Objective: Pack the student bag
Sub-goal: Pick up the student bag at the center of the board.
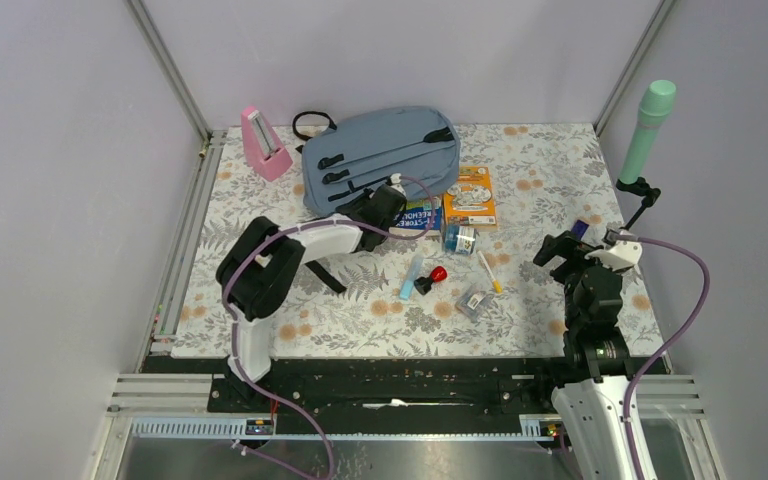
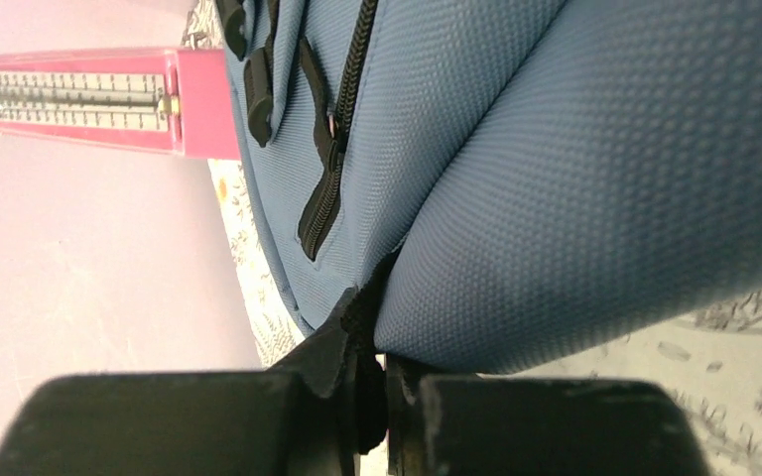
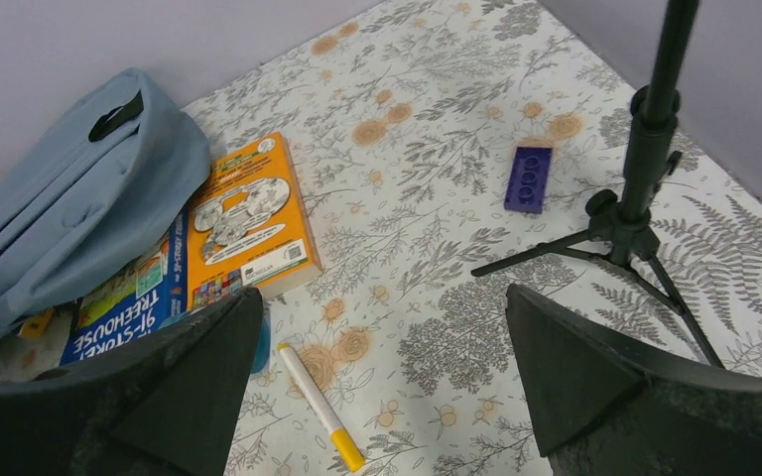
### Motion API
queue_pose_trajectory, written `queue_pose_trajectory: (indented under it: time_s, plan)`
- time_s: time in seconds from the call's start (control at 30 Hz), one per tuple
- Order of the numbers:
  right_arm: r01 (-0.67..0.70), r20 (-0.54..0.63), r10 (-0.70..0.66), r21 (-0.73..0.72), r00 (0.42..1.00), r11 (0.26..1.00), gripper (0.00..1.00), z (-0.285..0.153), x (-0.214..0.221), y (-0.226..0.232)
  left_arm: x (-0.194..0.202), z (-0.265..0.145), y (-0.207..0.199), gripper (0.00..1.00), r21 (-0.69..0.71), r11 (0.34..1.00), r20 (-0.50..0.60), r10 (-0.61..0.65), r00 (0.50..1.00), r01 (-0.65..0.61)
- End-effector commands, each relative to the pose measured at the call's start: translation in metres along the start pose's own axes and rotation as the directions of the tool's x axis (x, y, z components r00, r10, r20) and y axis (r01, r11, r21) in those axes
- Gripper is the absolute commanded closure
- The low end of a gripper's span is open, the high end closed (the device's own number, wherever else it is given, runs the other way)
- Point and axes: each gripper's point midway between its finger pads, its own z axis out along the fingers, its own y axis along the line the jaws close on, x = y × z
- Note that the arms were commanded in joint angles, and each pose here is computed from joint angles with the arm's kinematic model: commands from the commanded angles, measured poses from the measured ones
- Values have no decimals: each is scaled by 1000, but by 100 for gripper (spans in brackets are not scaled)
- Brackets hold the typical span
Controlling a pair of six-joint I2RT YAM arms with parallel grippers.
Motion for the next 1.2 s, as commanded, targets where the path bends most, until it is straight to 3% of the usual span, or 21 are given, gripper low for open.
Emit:
queue_pose_trajectory:
  time_s: [0.0, 0.17, 0.37, 0.53, 0.8, 1.17]
  plan:
    - [10, 15, -8, -127, 1000, 992, 0, -2, -16, 27, -9, -34, 40, 100, 5, 994, 5, -114, 994, 114]
    - [21, -55, -40, -301, 998, 954, 0, -1, -5, 61, 7, -60, 31, 100, 123, 987, -44, -97, 994, 102]
    - [-14, -170, -47, -339, 984, 941, 0, 5, 8, 75, 30, -96, 12, 100, 241, 961, -102, -111, 989, 132]
    - [-140, -295, 21, -389, 955, 911, 0, 3, 17, 98, 50, -119, -4, 100, 296, 946, -121, -99, 988, 131]
    - [-426, -507, 212, -353, 835, 833, 0, 16, 38, 137, 67, -135, -34, 100, 364, 927, -144, -38, 989, 89]
    - [-457, -572, 209, -333, 793, 825, 0, 49, 55, 200, 66, -155, -68, 100, 408, 912, -103, 82, 991, -33]
